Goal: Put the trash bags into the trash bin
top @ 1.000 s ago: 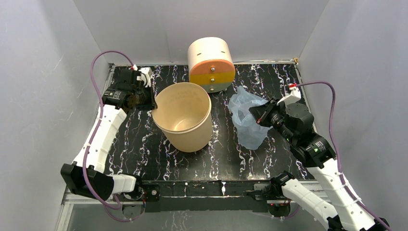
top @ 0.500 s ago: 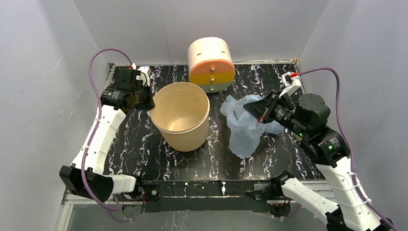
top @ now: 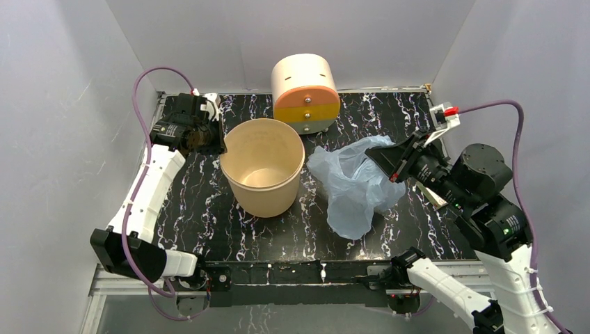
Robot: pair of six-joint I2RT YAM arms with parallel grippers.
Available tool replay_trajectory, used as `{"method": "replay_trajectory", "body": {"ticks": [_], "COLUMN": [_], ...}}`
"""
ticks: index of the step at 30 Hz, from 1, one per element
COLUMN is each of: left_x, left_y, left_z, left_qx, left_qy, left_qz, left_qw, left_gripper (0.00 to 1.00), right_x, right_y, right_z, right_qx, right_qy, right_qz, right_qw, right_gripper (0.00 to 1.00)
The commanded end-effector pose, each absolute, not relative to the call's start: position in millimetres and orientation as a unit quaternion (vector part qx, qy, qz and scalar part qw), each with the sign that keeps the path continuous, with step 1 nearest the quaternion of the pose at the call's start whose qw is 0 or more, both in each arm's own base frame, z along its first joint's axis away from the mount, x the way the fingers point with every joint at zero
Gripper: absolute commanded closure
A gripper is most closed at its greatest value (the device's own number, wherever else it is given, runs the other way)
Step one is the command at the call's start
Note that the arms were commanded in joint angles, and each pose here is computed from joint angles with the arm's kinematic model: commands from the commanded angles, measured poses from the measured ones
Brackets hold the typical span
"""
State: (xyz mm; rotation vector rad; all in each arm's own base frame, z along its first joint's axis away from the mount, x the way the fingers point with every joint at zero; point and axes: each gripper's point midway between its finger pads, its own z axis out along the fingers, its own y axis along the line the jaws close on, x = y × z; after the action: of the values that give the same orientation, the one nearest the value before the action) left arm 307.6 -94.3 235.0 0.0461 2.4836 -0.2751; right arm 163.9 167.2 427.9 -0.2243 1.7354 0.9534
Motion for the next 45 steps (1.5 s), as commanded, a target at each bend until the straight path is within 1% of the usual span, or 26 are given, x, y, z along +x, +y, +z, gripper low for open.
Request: {"method": "replay_trajectory", "body": {"ticks": [1, 5, 8, 9, 10, 11, 14, 16, 19, 23, 26, 30, 32, 34, 37, 41, 42, 45], "left_x": [325.5, 335.6, 336.2, 333.7, 331.0, 329.2, 323.2, 320.9, 316.1, 308.3, 294.7, 273.0, 257.3, 235.3, 201.4, 174.6, 168.1, 156.7], "left_y": [-97.0, -91.2, -94.2, -97.4, -98.0, -97.2, -94.6, -92.4, -91.5, -79.7, -79.9, -88.1, -103.9, -126.8, -154.4, -168.1, -171.5, -179.0], "left_z": [257.1, 255.2, 248.8, 246.5, 243.9, 243.5, 243.6, 246.7, 252.2, 263.5, 278.3, 298.7, 306.6, 313.1, 304.5, 286.9, 286.1, 279.3], "left_qx": [-0.007, -0.034, -0.031, -0.026, -0.025, -0.026, -0.025, -0.025, -0.023, -0.032, -0.024, -0.001, 0.026, 0.079, 0.145, 0.181, 0.191, 0.202], "left_qy": [0.926, 0.924, 0.927, 0.928, 0.929, 0.929, 0.926, 0.924, 0.921, 0.913, 0.900, 0.875, 0.849, 0.821, 0.801, 0.794, 0.789, 0.784], "left_qz": [-0.112, -0.095, -0.100, -0.109, -0.111, -0.111, -0.109, -0.107, -0.108, -0.088, -0.103, -0.147, -0.202, -0.271, -0.355, -0.406, -0.420, -0.450], "left_qw": [0.360, 0.370, 0.360, 0.354, 0.351, 0.353, 0.361, 0.367, 0.373, 0.397, 0.422, 0.462, 0.488, 0.496, 0.461, 0.415, 0.407, 0.376], "left_gripper": [0.99, 1.00, 0.94, 0.89, 0.80, 0.68, 0.58, 0.47, 0.40, 0.31, 0.28, 0.28, 0.28, 0.28, 0.28, 0.28, 0.28, 0.29], "right_x": [163.3, 159.3, 152.8, 149.5, 146.7, 142.9, 129.7, 119.8, 106.8, 100.0, 97.2, 81.9, 69.9, 61.3, 48.0, 25.5, 30.8, 67.6], "right_y": [158.8, 156.9, 162.4, 165.9, 169.3, 173.6, 188.5, 198.8, 207.9, 209.2, 207.7, 210.4, 211.0, 208.8, 206.6, 203.9, 204.7, 210.9], "right_z": [442.1, 444.5, 442.5, 441.5, 439.8, 438.7, 434.8, 433.4, 435.3, 438.6, 436.4, 437.5, 440.5, 443.6, 450.7, 460.5, 459.1, 444.6], "right_qx": [-0.095, -0.103, -0.131, -0.145, -0.160, -0.176, -0.230, -0.263, -0.297, -0.308, -0.309, -0.333, -0.353, -0.364, -0.383, -0.418, -0.408, -0.345], "right_qy": [0.715, 0.718, 0.717, 0.717, 0.717, 0.717, 0.716, 0.709, 0.692, 0.683, 0.687, 0.676, 0.663, 0.657, 0.641, 0.603, 0.608, 0.657], "right_qz": [0.391, 0.386, 0.393, 0.398, 0.402, 0.409, 0.434, 0.459, 0.489, 0.500, 0.498, 0.521, 0.537, 0.542, 0.555, 0.583, 0.577, 0.546], "right_qw": [0.572, 0.570, 0.560, 0.554, 0.546, 0.536, 0.496, 0.467, 0.441, 0.435, 0.429, 0.401, 0.384, 0.377, 0.368, 0.349, 0.361, 0.388], "right_gripper": [1.00, 1.00, 1.00, 1.00, 1.00, 1.00, 1.00, 1.00, 1.00, 1.00, 1.00, 1.00, 1.00, 1.00, 1.00, 1.00, 1.00, 1.00]}}
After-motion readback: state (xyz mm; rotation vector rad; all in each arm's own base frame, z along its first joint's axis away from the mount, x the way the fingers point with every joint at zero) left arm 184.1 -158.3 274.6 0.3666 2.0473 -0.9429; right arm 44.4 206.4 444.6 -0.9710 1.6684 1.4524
